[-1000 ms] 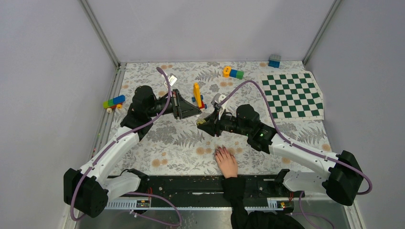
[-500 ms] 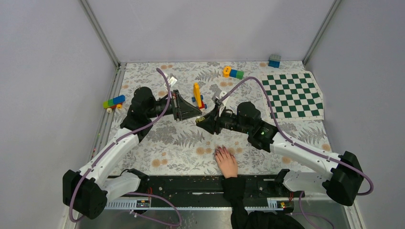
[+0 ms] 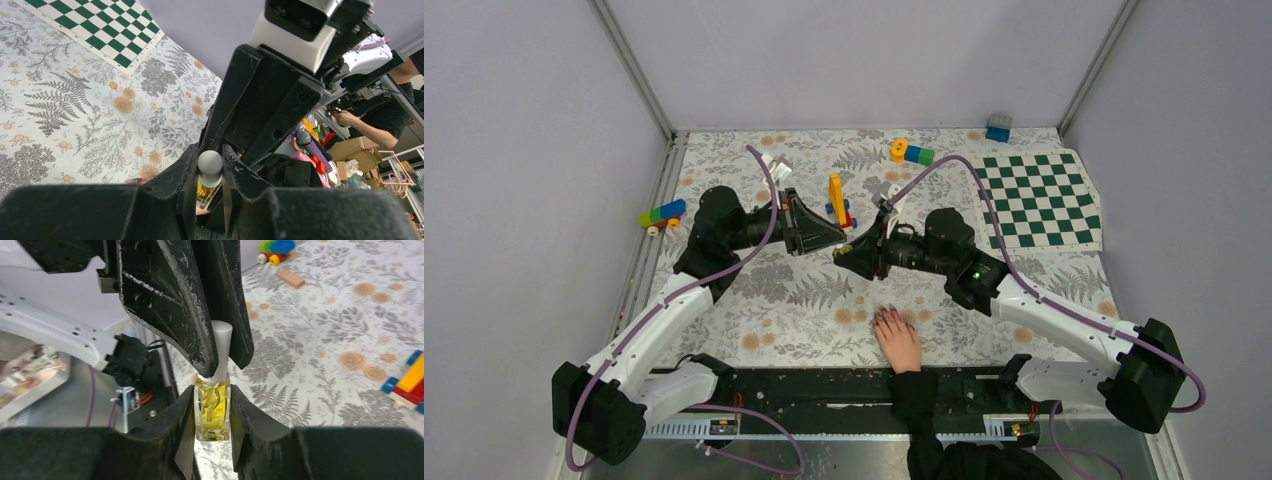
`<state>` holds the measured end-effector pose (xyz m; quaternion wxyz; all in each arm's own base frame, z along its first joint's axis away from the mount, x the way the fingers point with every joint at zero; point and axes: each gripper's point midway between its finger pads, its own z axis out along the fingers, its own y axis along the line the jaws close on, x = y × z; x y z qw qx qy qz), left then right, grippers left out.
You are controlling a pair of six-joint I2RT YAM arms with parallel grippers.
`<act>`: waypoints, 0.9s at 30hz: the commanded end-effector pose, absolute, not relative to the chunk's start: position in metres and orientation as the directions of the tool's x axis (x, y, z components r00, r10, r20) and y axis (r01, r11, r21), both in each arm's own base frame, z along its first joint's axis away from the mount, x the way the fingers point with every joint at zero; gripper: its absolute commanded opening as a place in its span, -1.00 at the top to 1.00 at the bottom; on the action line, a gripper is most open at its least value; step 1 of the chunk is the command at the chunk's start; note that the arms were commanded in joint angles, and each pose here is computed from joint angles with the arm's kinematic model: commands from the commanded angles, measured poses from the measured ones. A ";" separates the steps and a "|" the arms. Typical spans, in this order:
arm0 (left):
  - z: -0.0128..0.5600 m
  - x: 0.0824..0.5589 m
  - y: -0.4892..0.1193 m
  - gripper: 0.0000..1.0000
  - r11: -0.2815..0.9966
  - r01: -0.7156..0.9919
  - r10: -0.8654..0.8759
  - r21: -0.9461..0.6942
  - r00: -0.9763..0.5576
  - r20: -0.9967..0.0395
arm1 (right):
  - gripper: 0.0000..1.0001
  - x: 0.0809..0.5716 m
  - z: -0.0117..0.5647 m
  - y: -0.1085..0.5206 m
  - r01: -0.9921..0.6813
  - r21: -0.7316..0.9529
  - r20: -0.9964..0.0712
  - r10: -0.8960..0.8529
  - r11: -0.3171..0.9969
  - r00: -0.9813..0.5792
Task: Paint the nails
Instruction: Close the nail polish bottle.
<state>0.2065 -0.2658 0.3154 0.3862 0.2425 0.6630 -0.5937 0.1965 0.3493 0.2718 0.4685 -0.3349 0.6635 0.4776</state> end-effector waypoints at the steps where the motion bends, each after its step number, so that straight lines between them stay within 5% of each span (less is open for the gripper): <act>1: 0.333 0.185 -0.269 1.00 0.089 0.850 -0.124 -0.519 -0.508 -0.852 | 1.00 0.186 0.344 0.349 -0.929 0.339 -0.934 0.173 0.148 -0.313; 20: 0.359 0.083 -0.276 1.00 -0.316 0.883 0.024 -0.347 -0.358 -0.933 | 1.00 0.125 0.394 0.336 -0.886 0.359 -0.890 0.178 -0.294 -0.420; 27: 0.362 0.066 -0.273 1.00 -0.369 0.874 0.034 -0.316 -0.328 -0.944 | 1.00 0.116 0.402 0.331 -0.883 0.331 -0.897 0.178 -0.333 -0.404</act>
